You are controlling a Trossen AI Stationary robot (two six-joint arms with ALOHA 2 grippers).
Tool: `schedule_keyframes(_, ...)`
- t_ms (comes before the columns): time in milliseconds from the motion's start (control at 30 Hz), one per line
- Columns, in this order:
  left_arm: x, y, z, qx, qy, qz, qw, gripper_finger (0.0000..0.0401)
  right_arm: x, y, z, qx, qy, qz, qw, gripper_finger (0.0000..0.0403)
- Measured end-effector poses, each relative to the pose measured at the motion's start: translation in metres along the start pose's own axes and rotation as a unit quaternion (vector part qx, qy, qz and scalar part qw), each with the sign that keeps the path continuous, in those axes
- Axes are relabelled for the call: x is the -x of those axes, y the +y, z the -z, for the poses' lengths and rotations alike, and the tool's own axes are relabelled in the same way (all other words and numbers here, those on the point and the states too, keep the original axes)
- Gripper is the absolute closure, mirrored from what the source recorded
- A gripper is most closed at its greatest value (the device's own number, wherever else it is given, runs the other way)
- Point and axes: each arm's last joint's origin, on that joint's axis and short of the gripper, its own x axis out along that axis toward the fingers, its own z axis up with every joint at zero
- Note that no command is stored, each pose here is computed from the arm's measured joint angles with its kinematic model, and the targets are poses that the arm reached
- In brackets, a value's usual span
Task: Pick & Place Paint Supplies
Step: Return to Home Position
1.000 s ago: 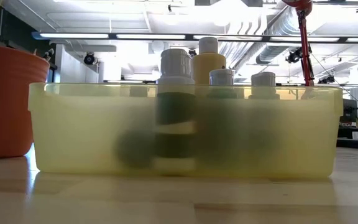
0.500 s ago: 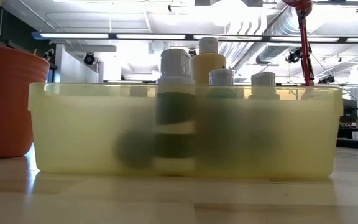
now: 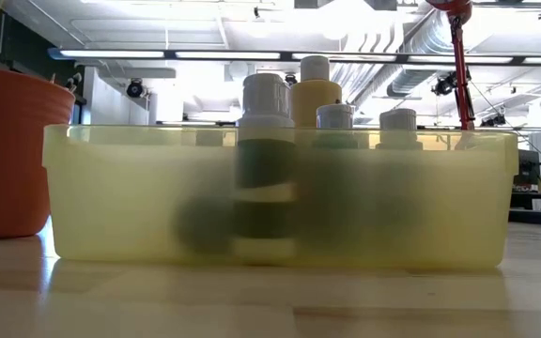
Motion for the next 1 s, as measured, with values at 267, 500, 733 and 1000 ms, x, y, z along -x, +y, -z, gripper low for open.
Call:
schedule_keyframes(267, -0.011, -0.02, -0.022, 0.03, 0.213, -0.08, 0.973, 0.0401, 0.015, -0.007, 0.011, 0.006, 0.042, 0.04, 0.998, 0.04)
schedule_keyframes(500, -0.01, -0.017, -0.009, 0.098, 0.286, -0.152, 0.941, 0.0401, 0.014, -0.009, 0.018, 0.004, 0.076, 0.074, 0.994, 0.04)
schedule_keyframes(733, -0.025, -0.013, 0.021, 0.116, 0.327, -0.184, 0.92, 0.0401, 0.014, -0.009, 0.019, 0.005, 0.08, 0.075, 0.994, 0.04)
schedule_keyframes(1000, -0.043, -0.002, 0.048, 0.105, 0.358, -0.232, 0.898, 0.0355, 0.014, -0.009, 0.019, 0.006, 0.08, 0.075, 0.994, 0.04)
